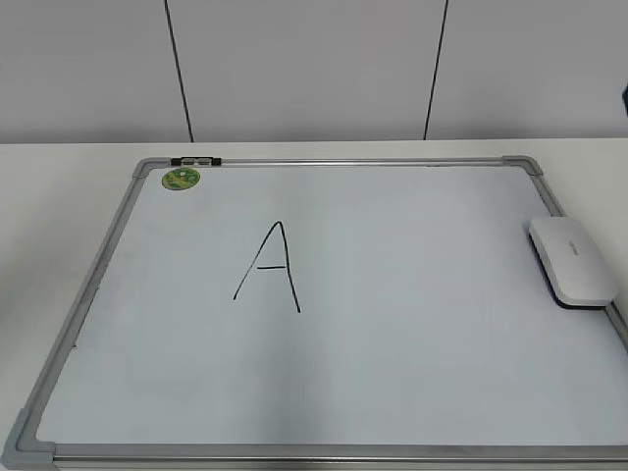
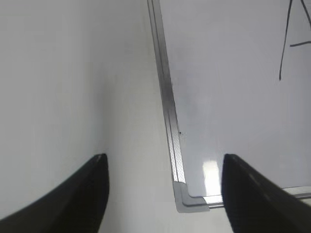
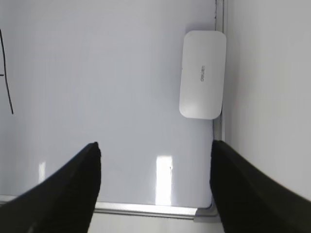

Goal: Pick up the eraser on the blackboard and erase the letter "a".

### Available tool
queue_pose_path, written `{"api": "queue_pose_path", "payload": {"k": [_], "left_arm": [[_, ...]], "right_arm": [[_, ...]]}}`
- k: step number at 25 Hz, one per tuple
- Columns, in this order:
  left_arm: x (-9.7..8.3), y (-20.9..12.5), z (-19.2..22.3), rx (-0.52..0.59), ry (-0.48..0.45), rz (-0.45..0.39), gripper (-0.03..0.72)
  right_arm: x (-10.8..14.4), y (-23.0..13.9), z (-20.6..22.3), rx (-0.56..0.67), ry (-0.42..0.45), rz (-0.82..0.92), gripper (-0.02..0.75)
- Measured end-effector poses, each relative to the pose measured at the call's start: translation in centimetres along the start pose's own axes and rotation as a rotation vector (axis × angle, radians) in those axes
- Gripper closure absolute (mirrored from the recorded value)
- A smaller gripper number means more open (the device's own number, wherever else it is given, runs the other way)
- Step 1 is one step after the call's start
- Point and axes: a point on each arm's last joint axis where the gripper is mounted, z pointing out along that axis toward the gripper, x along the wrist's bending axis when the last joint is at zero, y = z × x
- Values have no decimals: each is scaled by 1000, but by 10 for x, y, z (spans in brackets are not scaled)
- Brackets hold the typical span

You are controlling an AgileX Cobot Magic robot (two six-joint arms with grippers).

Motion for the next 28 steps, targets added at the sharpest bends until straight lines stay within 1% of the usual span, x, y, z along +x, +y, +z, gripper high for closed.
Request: {"api": "queue_pose_path", "payload": {"k": [2, 6, 13, 16, 20, 23, 28], "left_arm": [[6, -22, -15, -56, -9, -24, 162], [18, -67, -40, -152, -25, -47, 162], [37, -141, -66, -300, -30, -68, 162], [43, -169, -69, -350, -26, -75, 168], [50, -201, -66, -396, -19, -83, 173], [52, -219, -58, -417, -23, -90, 174], [55, -239, -49, -454, -30, -96, 190]], "right_arm": [[0, -23, -19, -30, -3, -6, 218], [-2, -71, -38, -104, -18, -16, 219], [-7, -157, -38, -187, -17, -20, 219], [-8, -188, -37, -224, -2, -16, 219], [-8, -218, -39, -289, 17, -16, 218], [-9, -239, -41, -348, 23, -21, 219], [-11, -265, -35, -375, 24, -31, 219]]}}
